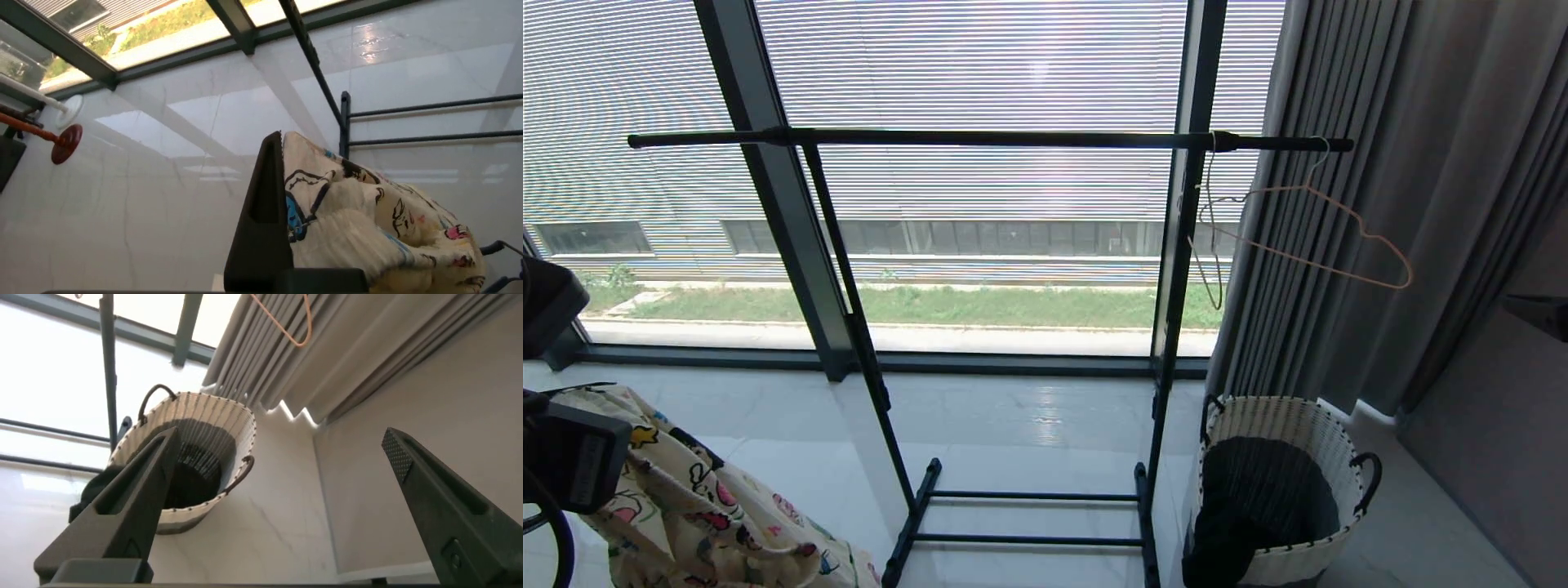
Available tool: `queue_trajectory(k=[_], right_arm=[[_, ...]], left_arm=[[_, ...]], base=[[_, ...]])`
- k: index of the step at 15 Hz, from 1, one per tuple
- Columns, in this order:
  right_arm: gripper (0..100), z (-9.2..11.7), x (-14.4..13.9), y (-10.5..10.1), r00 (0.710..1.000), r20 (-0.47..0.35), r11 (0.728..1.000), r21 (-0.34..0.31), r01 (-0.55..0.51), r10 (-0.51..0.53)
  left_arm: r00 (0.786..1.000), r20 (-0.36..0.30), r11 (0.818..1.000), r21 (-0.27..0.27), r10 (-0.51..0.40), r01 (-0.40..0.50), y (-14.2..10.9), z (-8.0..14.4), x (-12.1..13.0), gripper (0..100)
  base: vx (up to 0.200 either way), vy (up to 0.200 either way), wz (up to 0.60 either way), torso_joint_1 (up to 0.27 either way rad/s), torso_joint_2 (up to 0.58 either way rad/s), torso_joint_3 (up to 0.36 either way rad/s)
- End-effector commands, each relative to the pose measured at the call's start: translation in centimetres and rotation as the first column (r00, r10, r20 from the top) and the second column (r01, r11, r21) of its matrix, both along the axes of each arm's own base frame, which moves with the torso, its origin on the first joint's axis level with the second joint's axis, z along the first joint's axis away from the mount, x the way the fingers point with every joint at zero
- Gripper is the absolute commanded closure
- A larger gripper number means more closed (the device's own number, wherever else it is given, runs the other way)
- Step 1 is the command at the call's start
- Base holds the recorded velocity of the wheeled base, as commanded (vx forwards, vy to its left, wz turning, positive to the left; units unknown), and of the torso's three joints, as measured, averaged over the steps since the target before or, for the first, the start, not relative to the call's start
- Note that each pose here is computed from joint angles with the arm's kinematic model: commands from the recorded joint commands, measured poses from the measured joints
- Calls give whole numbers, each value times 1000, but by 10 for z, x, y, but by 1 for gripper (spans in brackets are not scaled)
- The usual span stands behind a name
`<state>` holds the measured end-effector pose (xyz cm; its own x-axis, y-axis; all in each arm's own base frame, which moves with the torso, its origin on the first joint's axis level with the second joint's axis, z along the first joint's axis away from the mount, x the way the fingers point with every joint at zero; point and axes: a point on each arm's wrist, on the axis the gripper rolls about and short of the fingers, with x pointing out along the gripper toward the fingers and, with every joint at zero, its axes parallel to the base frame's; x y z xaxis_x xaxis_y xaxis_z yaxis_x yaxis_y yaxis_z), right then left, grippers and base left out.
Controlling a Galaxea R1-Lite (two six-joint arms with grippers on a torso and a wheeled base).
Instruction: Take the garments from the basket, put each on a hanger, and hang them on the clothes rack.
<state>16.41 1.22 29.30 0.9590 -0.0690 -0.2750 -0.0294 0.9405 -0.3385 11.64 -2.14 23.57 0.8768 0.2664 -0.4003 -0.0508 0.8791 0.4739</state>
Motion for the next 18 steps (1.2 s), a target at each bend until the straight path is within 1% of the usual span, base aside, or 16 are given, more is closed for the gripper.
queue_trajectory(k=[1, 4, 5, 6, 9, 15, 18], right_arm=[[0, -2, 0, 0, 1000, -6, 1000, 3, -11, 11], [0, -6, -3, 0, 1000, -11, 1000, 7, -22, 22], [0, -7, -4, 0, 1000, -5, 1000, 9, -27, 27], [0, -7, -6, 1, 999, 18, 999, 14, -44, 44], [0, -9, -10, 0, 998, 28, 998, 13, -55, 55], [0, -8, -11, 1, 998, 31, 998, 10, -61, 60], [0, -9, -9, 1, 996, 26, 996, 15, -90, 89]], left_arm=[[1000, -4, 1000, 1, 5, -5, 0, -1, 1, 100], [1000, -5, 1000, 10, 1, -1, 0, 0, 0, 100], [1000, -9, 1000, 16, -3, 3, 0, -1, 0, 100], [1000, -6, 1000, 21, -6, 7, 0, 0, 0, 100], [1000, 7, 1000, 21, -10, 9, 2, 1, -5, 100], [1000, 18, 1000, 16, -7, 7, 3, 2, -7, 100], [999, 24, 1000, 14, 27, -27, 7, 3, -8, 100]], base=[[0, 0, 0, 110, -222, -124], [0, 0, 0, 32, -63, -37], [0, 0, 0, 0, 0, 0], [200, 0, 0, 7, -12, -2], [200, -200, 0, 1, -12, 2], [0, -200, 0, 6, 5, -2], [0, -200, 0, 2, 4, 5]])
